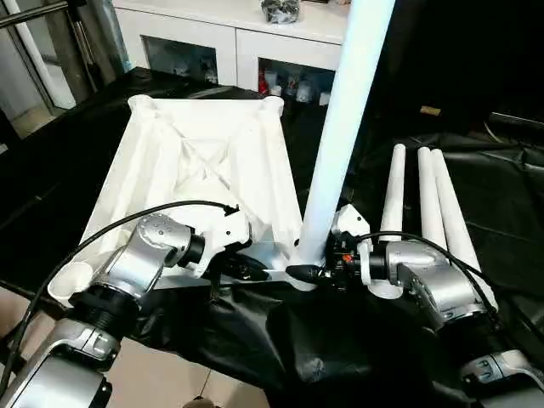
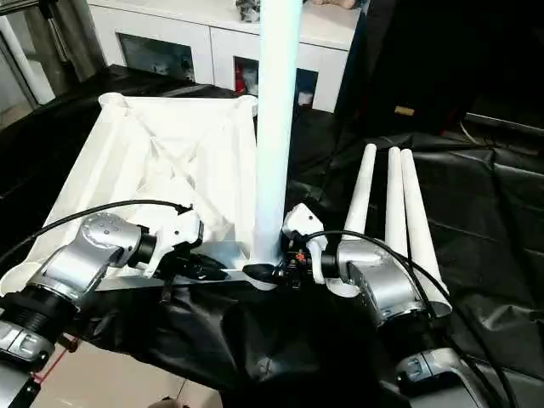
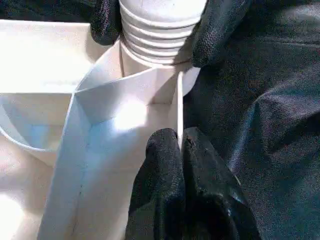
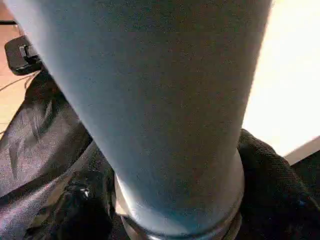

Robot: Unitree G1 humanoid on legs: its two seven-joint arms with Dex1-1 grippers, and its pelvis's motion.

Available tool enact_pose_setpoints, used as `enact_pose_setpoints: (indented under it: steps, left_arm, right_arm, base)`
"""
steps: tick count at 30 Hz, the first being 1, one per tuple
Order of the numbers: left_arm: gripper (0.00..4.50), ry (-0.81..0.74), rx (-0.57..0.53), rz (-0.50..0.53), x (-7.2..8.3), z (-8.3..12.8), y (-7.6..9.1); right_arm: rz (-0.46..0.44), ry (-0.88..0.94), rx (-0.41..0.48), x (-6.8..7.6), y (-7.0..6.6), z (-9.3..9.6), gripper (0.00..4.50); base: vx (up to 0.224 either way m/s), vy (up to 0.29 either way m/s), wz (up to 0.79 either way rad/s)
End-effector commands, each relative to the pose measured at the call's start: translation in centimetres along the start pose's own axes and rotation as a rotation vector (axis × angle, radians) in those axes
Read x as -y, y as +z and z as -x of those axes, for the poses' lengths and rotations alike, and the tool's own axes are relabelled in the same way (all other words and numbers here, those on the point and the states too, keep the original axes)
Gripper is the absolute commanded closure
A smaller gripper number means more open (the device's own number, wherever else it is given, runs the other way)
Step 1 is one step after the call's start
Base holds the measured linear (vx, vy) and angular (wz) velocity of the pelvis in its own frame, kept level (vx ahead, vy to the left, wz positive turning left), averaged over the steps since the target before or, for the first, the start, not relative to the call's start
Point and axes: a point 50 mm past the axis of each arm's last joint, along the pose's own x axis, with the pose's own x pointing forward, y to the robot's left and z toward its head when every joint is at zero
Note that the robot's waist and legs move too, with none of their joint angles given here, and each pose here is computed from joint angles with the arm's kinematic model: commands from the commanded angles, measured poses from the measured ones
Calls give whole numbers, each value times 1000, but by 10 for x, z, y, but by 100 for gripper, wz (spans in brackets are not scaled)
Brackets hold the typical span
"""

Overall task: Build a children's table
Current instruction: Rotate leg to tighten

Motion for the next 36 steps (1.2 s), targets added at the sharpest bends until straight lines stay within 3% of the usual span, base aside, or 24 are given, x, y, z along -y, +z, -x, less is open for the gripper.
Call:
enact_pose_setpoints:
  steps: [1, 5, 8, 10, 17, 20, 22, 24, 31, 36]
  left_arm:
    - [450, -16, 22, -21, 2, -9, 7]
    - [450, 98, 53, 33, -6, -15, 10]
    - [450, 131, 57, 49, -9, -17, 11]
    - [450, 279, 55, 105, -21, -28, 18]
    - [450, 428, 76, 182, -31, -47, 34]
    - [450, 403, 109, 172, -26, -59, 45]
    - [450, 376, 119, 153, -23, -62, 48]
    - [450, 347, 114, 127, -20, -59, 44]
    - [450, 244, 99, 89, -12, -43, 29]
    - [450, 98, 77, 26, -4, -23, 17]
  right_arm:
    - [-19, 32, -1, -8, -4, -8, 172]
    - [-76, -213, -11, 11, -12, -14, 173]
    - [-89, -290, -14, 16, -13, -16, 173]
    - [-193, -526, -6, 33, -14, -26, 173]
    - [-257, -709, -19, 39, -10, -46, 174]
    - [-272, -698, -5, 37, -7, -57, 104]
    - [-268, -677, 4, 36, -4, -61, 101]
    - [-206, -650, 14, 36, 1, -60, 71]
    - [-73, -435, 75, 32, 9, -43, 71]
    - [-11, -222, 73, 23, 6, -17, 71]
  base:
    - [0, 0, 0]
    - [0, 0, 0]
    - [0, 0, 0]
    - [0, 0, 0]
    - [0, 0, 0]
    - [0, 0, 0]
    - [0, 0, 0]
    - [0, 0, 0]
    - [0, 0, 0]
    - [0, 0, 0]
